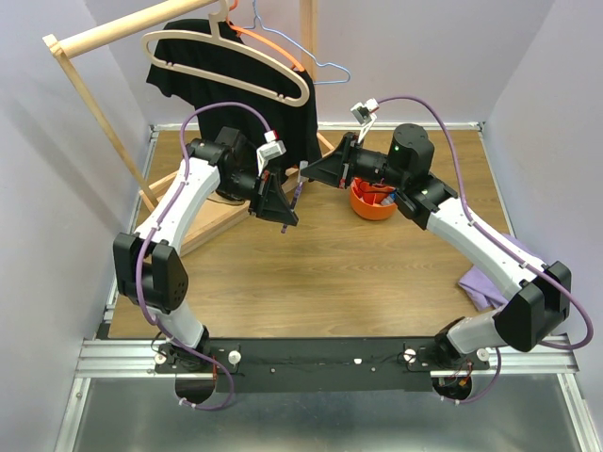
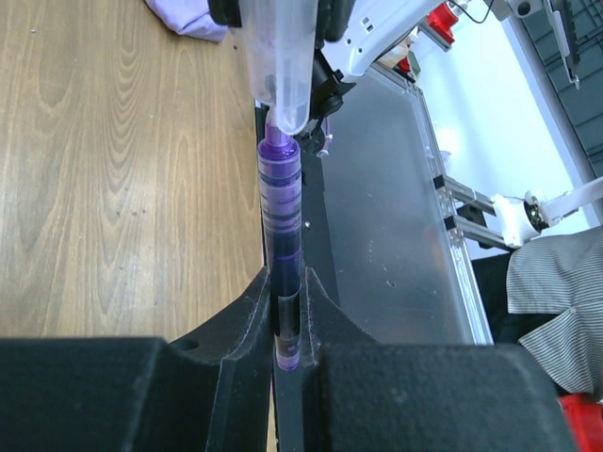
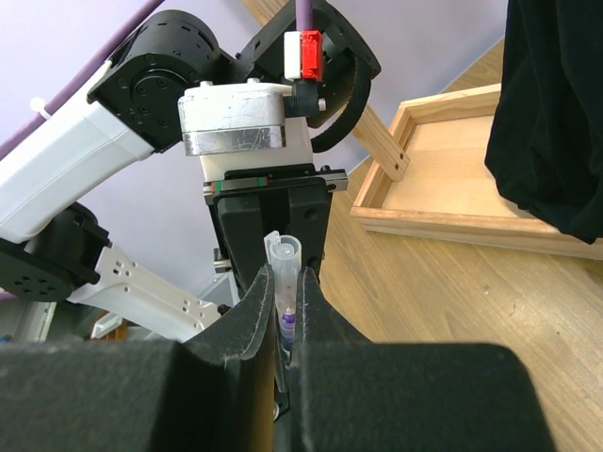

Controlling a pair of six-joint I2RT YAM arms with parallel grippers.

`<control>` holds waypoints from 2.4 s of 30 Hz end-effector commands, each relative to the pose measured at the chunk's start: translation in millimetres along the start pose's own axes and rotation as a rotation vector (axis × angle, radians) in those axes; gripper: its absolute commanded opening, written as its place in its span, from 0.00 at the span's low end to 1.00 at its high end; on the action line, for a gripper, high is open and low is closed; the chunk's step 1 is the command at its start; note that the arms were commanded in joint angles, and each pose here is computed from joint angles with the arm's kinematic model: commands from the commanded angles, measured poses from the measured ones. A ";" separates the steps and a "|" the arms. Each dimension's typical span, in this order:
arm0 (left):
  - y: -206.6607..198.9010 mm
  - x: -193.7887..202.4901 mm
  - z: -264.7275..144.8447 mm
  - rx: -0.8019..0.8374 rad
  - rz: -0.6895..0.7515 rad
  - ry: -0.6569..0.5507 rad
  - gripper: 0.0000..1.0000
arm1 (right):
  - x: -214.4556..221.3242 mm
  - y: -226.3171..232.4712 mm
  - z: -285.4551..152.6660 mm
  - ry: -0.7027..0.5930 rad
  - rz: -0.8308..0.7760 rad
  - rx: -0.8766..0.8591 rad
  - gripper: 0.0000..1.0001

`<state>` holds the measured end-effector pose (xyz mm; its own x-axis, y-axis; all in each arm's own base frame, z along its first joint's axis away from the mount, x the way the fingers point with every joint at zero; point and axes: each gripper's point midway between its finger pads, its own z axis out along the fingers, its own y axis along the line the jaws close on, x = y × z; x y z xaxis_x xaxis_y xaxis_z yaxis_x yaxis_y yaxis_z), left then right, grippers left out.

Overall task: Sort the stationery into containers
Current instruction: Close the pen cap on the pen.

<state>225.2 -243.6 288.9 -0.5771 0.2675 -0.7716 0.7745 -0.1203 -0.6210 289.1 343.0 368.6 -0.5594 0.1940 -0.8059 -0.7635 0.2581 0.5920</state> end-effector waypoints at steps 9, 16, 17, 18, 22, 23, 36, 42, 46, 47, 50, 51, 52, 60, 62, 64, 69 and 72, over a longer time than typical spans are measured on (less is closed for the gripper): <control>-2.2 -12.9 -3.4 0.011 -0.010 -0.023 0.00 | 1.0 4.5 -0.8 -0.009 -0.039 0.000 0.01; -15.4 -29.3 -3.5 0.066 -0.013 -0.078 0.00 | 6.5 -11.8 0.5 -0.034 -0.030 0.099 0.01; -17.2 -30.5 -3.5 0.074 -0.013 -0.083 0.00 | 3.9 -16.1 0.7 -0.049 -0.030 0.126 0.01; -19.0 -30.4 -3.5 0.076 -0.013 -0.085 0.00 | 1.8 -19.2 0.9 -0.059 -0.023 0.145 0.01; -24.8 -31.7 -3.4 0.099 -0.014 -0.104 0.00 | 0.4 -32.3 1.9 -0.086 0.005 0.217 0.01; -25.8 -32.3 -3.4 0.102 -0.009 -0.107 0.00 | -0.8 -36.2 2.7 -0.099 0.011 0.242 0.01; -41.1 -47.1 -4.9 0.132 0.072 -0.139 0.00 | 23.8 -72.3 11.5 -0.076 0.069 0.472 0.01; -52.5 -48.0 -5.9 0.128 0.139 -0.146 0.00 | 37.2 -102.7 -3.5 -0.093 0.142 0.673 0.01; -60.2 -54.4 -6.9 0.140 0.172 -0.160 0.00 | 49.8 -114.0 -10.1 -0.095 0.149 0.768 0.01; -62.4 -55.5 -7.2 0.140 0.185 -0.162 0.00 | 53.3 -116.6 -10.8 -0.097 0.141 0.797 0.01; -66.3 -57.7 -7.4 0.137 0.213 -0.161 0.00 | 63.6 -119.1 -11.2 -0.080 0.124 0.838 0.01; -66.9 -57.8 -7.1 0.137 0.216 -0.159 0.00 | 67.4 -121.4 -10.9 -0.073 0.122 0.849 0.01; -68.5 -58.6 -7.3 0.138 0.224 -0.160 0.00 | 69.6 -121.3 -10.6 -0.069 0.116 0.853 0.01; -71.8 -58.1 -6.3 0.116 0.276 -0.133 0.00 | 95.7 -142.9 -19.5 -0.032 0.158 0.982 0.01; -72.1 -57.7 -5.8 0.110 0.287 -0.124 0.00 | 95.8 -143.9 -19.4 -0.028 0.170 0.998 0.01; -72.0 -55.8 -4.1 0.103 0.298 -0.107 0.00 | 97.1 -148.2 -20.2 -0.033 0.189 1.028 0.01; -76.7 -57.1 0.1 0.126 0.312 -0.108 0.00 | 110.7 -150.9 -16.1 -0.009 0.217 1.032 0.01; -76.6 -60.8 0.9 0.141 0.319 -0.122 0.00 | 122.0 -149.1 -13.5 0.020 0.222 1.030 0.01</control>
<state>267.4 -229.1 283.8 -0.3716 0.3540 -0.8583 0.9169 -0.0053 -0.3991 336.5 352.9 329.4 -0.5224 0.5337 -0.6650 -0.2468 0.6519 0.7171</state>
